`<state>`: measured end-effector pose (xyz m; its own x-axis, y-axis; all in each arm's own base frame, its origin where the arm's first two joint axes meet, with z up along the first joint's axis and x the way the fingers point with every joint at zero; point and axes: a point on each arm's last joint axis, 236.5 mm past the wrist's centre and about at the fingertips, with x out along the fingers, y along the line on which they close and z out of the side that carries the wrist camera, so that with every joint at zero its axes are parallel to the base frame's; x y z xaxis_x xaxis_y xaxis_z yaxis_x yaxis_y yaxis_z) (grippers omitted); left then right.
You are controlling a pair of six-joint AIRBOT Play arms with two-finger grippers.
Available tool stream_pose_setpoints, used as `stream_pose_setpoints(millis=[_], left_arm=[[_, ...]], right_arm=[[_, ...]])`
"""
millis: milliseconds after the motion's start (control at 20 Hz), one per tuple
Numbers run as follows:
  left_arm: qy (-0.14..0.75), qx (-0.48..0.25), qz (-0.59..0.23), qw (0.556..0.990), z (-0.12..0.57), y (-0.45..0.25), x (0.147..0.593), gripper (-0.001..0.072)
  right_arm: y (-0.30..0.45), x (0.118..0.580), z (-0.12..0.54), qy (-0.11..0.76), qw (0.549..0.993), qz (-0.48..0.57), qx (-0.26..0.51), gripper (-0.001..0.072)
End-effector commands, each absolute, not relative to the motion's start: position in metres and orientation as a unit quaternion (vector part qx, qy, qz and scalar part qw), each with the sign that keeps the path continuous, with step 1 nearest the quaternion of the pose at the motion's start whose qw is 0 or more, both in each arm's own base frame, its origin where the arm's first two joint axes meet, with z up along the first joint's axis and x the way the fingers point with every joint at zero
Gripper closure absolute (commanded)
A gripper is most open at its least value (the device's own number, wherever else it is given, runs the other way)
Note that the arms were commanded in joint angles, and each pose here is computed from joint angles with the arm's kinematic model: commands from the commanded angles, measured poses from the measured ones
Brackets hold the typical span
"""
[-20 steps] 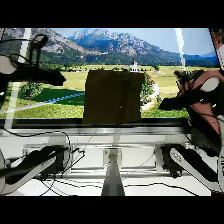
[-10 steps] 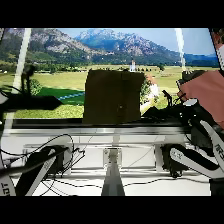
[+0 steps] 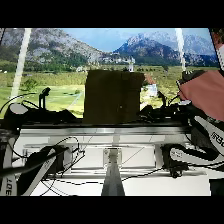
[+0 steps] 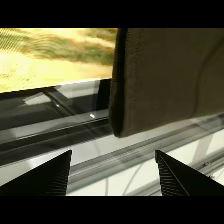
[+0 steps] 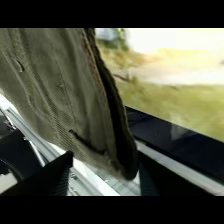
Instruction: Fold the clothes and pants, and hang the long-sleeved shirts on hangers.
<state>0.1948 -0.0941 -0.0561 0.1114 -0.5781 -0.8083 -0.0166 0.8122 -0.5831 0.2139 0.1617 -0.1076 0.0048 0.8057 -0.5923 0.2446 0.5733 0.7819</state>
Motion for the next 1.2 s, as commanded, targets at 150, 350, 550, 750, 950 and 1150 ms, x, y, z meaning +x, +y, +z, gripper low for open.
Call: stream_pose_setpoints(millis=[150, 350, 550, 750, 950, 1150], left_arm=[[0.638, -0.298, -0.224, 0.673, -0.082, -0.116, 0.201, 0.0114], [0.645, -0.317, -0.233, 0.655, -0.102, -0.12, 0.205, 0.0115], [0.651, -0.339, -0.248, 0.632, -0.119, -0.129, 0.205, 0.0116], [0.651, -0.339, -0.292, 0.613, -0.126, -0.152, 0.199, 0.0371], [0.644, -0.295, -0.339, 0.62, -0.121, -0.163, 0.201, 0.0629], [0.6, -0.272, -0.393, 0.642, -0.079, -0.166, 0.244, 0.0691]], right_arm=[[0.175, 0.215, -0.101, 0.636, 0.61, 0.303, 0.361, 0.0335], [0.175, 0.215, -0.101, 0.63, 0.617, 0.316, 0.349, 0.066], [0.175, 0.214, -0.1, 0.63, 0.615, 0.319, 0.349, 0.0661], [0.175, 0.215, -0.1, 0.626, 0.62, 0.327, 0.34, 0.066], [0.174, 0.229, -0.081, 0.615, 0.63, 0.361, 0.309, 0.0662], [0.166, 0.267, -0.033, 0.559, 0.688, 0.394, 0.24, 0.0662]])
